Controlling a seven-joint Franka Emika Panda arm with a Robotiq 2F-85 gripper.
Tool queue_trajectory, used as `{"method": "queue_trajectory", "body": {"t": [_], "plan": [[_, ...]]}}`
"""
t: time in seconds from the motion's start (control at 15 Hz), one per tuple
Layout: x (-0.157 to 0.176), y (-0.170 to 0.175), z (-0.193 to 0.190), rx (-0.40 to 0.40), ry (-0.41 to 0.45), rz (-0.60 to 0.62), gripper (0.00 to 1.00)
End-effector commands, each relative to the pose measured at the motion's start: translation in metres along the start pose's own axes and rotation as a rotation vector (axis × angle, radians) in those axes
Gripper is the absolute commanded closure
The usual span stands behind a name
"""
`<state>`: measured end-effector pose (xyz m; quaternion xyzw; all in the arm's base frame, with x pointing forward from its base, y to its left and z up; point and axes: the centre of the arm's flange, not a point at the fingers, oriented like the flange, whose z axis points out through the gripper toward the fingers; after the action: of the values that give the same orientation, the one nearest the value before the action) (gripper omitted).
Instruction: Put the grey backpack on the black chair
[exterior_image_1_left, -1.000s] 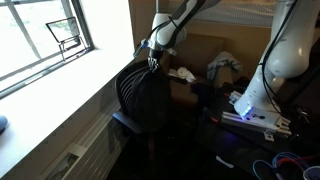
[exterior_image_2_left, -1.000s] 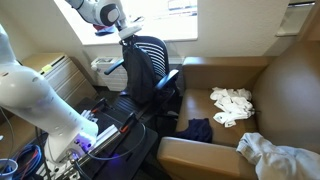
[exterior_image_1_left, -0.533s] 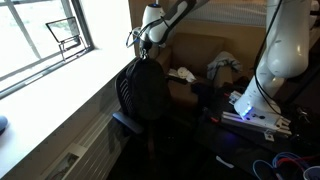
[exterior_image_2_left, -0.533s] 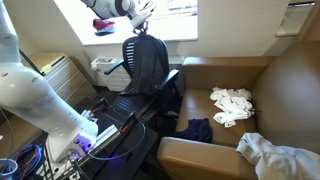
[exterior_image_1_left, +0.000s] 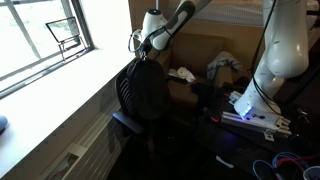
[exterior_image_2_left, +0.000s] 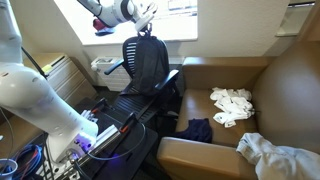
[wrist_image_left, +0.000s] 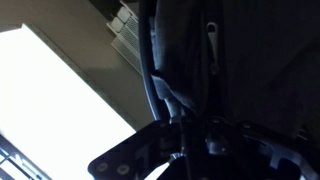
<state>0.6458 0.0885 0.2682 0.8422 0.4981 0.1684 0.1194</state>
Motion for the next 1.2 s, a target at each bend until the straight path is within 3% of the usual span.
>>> {"method": "queue_trajectory", "body": {"t": [0.0,0.07,0.13,0.2,0.4,0.47,0.53,0.6,0.8,0.87,0.93,1.13], "plan": [[0.003,0.029,0.03,-0.187,-0.013,-0.037,0.98],[0.005,0.034,0.037,-0.227,-0.029,-0.033,0.98],[-0.005,0.008,0.022,-0.111,-0.022,-0.037,0.69],[-0.004,0.005,0.027,-0.114,-0.029,-0.03,0.93],[0.0,-0.002,0.028,-0.097,-0.023,-0.033,0.75],[0.0,-0.003,0.029,-0.095,-0.023,-0.034,0.44],[-0.001,-0.006,0.028,-0.12,-0.024,-0.042,0.92],[-0.005,-0.004,0.032,-0.216,-0.05,-0.068,0.94],[-0.013,0.003,0.03,-0.331,-0.084,-0.133,1.0],[-0.016,0.006,0.035,-0.358,-0.11,-0.109,0.79],[-0.005,-0.008,0.028,-0.251,-0.086,-0.112,0.96],[-0.004,-0.006,0.025,-0.294,-0.103,-0.109,0.8]]}}
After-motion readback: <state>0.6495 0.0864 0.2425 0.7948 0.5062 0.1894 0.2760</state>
